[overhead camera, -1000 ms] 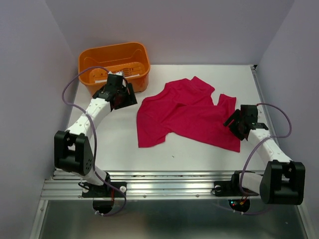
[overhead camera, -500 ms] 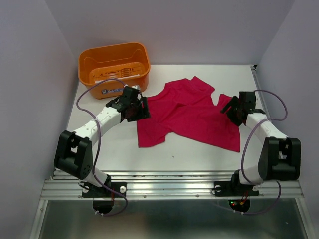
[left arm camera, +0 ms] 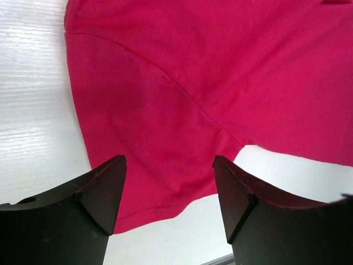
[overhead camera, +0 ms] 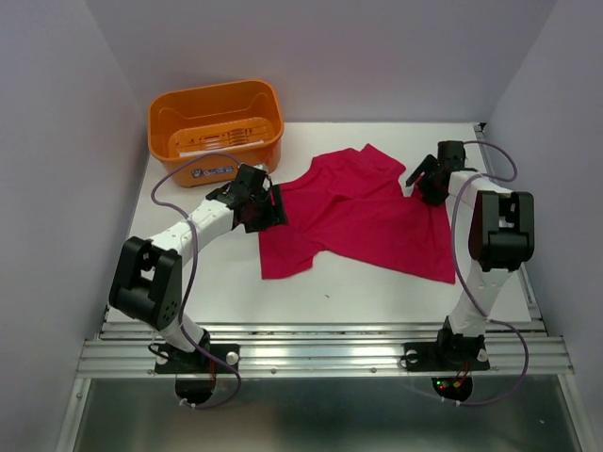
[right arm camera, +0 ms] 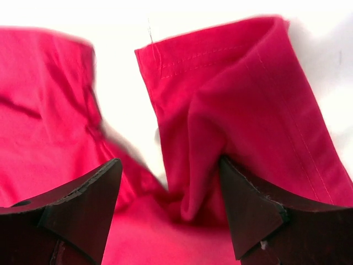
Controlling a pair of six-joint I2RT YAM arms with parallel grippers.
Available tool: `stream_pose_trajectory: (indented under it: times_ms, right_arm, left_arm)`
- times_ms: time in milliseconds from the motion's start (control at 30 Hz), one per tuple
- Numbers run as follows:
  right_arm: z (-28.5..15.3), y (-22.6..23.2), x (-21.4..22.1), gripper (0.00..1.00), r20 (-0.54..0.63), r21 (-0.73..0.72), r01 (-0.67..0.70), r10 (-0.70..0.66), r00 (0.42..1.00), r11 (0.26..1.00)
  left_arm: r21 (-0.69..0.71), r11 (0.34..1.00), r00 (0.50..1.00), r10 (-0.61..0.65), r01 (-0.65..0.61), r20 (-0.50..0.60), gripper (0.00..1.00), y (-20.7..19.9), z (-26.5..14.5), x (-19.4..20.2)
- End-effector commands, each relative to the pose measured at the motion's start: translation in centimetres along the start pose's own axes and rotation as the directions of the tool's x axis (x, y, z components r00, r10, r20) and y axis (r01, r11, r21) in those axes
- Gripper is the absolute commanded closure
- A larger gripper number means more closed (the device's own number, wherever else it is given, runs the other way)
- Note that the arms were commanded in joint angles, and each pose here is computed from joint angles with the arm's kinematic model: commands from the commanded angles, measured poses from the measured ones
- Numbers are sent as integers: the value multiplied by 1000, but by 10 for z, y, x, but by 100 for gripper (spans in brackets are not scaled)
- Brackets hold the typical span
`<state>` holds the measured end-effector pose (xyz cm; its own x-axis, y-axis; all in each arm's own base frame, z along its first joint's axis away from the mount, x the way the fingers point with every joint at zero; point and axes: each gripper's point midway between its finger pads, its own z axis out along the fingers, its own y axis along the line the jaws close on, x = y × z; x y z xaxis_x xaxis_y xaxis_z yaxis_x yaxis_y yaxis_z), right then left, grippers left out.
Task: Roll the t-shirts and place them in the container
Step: Flatten out the T-shirt at the center of the board.
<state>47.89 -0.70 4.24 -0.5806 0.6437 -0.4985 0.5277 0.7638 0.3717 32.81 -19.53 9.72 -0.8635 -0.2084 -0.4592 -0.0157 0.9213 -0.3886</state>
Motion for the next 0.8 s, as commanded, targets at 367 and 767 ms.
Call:
stream_pose_trajectory:
  times_ms: [367, 767]
  right_arm:
    - [65, -40, -65, 24, 122, 199, -144, 121, 985, 969]
    - [12, 22, -101, 18, 132, -33, -76, 79, 988, 997]
  left_arm:
    - [47, 999, 1000, 11, -12, 25, 25, -28, 10, -33]
    - [-9, 1000, 1000, 3, -3, 6, 23, -27, -11, -5]
